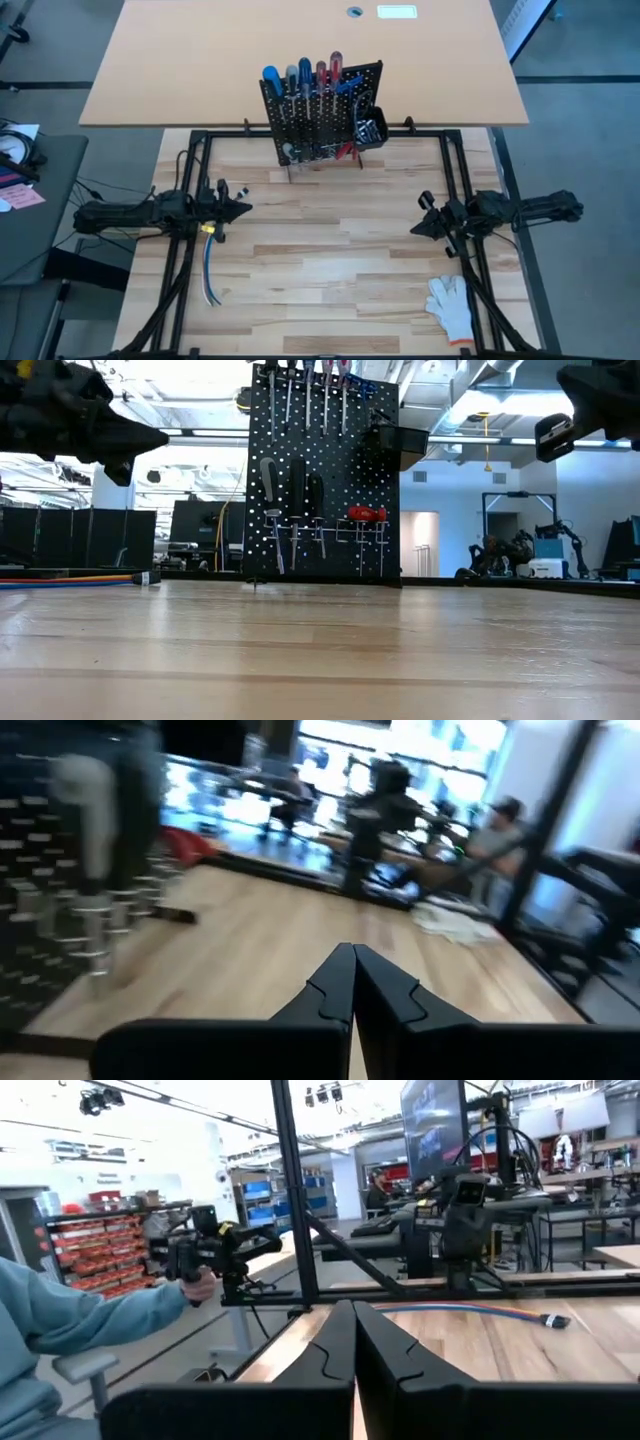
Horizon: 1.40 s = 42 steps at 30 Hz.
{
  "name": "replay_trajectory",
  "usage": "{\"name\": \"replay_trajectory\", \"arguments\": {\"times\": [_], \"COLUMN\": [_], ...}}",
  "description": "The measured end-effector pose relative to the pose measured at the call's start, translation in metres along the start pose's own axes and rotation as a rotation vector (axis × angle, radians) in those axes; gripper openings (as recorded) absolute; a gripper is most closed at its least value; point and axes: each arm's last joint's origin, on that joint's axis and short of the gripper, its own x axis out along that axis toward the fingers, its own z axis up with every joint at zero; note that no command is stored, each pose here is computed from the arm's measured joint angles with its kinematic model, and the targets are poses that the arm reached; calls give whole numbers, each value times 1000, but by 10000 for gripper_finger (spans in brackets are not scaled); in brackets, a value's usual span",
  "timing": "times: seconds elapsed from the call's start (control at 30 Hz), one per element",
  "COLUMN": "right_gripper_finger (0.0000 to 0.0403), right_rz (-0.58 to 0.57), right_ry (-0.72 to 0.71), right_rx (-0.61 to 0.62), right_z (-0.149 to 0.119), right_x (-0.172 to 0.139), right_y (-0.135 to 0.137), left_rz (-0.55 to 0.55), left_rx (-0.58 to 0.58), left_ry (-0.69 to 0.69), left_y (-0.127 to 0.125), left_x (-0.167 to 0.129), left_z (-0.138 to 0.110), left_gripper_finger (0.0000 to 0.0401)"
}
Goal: Hang tools onto peg board
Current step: Return to Home Position
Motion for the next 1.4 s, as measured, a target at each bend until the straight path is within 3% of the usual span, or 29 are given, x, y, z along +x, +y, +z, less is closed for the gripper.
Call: {"name": "replay_trajectory", "arguments": {"times": [0.17, 0.3, 0.63, 0.9, 1.07, 1.4], "right_gripper_finger": [6, 6, 3, 10, 25, 26], "right_rz": [-15, -92, -205, -297, -405, -429], "right_ry": [64, 137, 90, 156, 193, 234], "right_rx": [12, 12, -79, 49, -3, 6], "right_z": [-6, -14, -8, -15, -18, -22], "right_x": [0, -1, -4, -9, -10, -9], "right_y": [-1, -5, -18, -30, -36, -39], "left_rz": [-63, -71, -65, -64, -63, -66], "left_rx": [40, 72, 66, 21, 21, 22], "left_ry": [26, 27, 26, 28, 29, 35], "left_y": [-2, -2, -2, -2, -2, -2], "left_x": [0, 0, 0, 0, 0, 0], "left_z": [-4, -4, -4, -5, -4, -1], "left_gripper_finger": [0, 0, 0, 0, 0, 0]}}
